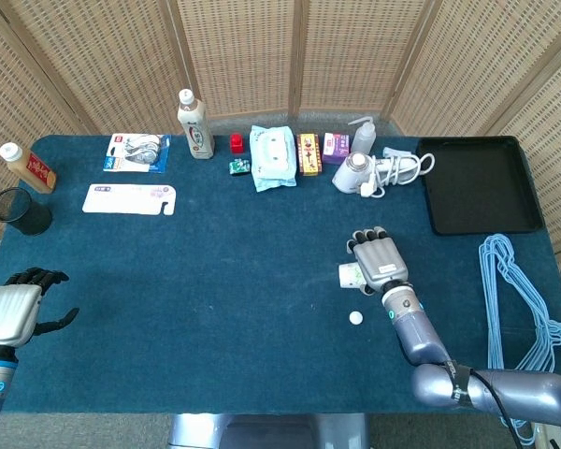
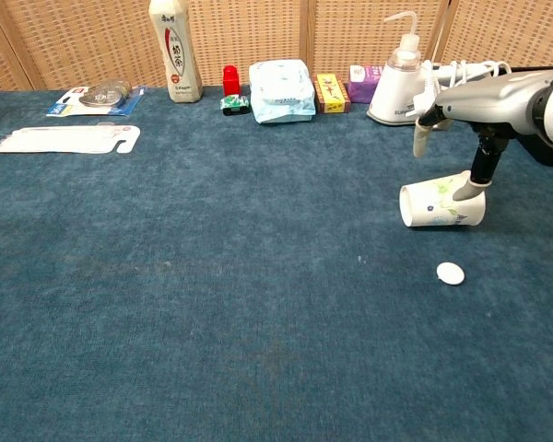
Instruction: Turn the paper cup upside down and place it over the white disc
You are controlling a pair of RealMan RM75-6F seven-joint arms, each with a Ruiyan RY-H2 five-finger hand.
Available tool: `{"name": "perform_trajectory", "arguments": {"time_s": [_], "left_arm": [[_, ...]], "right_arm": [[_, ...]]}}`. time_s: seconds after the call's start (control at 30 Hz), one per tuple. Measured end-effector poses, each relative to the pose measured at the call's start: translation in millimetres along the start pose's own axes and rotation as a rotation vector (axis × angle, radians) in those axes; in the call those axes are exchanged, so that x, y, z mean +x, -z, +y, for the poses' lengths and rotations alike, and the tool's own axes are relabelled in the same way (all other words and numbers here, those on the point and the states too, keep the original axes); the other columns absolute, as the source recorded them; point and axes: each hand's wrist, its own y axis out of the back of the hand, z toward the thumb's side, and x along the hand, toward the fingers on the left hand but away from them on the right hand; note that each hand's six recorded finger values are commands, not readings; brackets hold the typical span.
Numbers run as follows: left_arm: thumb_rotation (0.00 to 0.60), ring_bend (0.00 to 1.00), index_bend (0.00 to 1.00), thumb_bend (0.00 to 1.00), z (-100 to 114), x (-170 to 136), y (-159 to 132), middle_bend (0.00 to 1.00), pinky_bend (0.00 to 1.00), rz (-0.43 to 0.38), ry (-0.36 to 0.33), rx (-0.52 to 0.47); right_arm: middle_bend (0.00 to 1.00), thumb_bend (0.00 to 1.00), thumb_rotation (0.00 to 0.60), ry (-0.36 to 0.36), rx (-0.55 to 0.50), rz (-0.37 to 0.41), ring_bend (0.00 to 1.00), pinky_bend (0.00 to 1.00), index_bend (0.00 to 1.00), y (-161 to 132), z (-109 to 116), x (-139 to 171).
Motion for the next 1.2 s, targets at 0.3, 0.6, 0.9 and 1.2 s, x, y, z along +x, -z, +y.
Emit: {"name": "perform_trajectory", "arguments": {"time_s": [0.3,0.6,0.9,1.2], "left_arm": [[0.344,0.26,0.33,0.23,0,2,1,0.4,0.3,-0.009,-0.006,-0.007],[0.344,0.26,0.33,0.23,-4,1,5,0.4,0.3,-0.005,0.005,-0.014],[0.343,0.26,0.33,0.23,-5,2,8,0.39,0.3,-0.004,0.006,-0.015],[0.342,0.26,0.33,0.23,-7,1,8,0.39,0.3,-0.003,0.011,-0.016]], "right_arm": [[0.16,0.23,0.6,-0.029,-0.001,-0.046,0.16,0.12,0.28,-9,-4,1],[0.16,0.23,0.6,-0.065,0.019,-0.099,0.16,0.14,0.28,-21,-18,-5],[0.16,0.24,0.6,-0.067,0.019,-0.133,0.16,0.15,0.31,-21,-24,-12],[0.17,0.28,0.6,-0.046,0.049,-0.13,0.17,0.17,0.36,-28,-28,-14]]}}
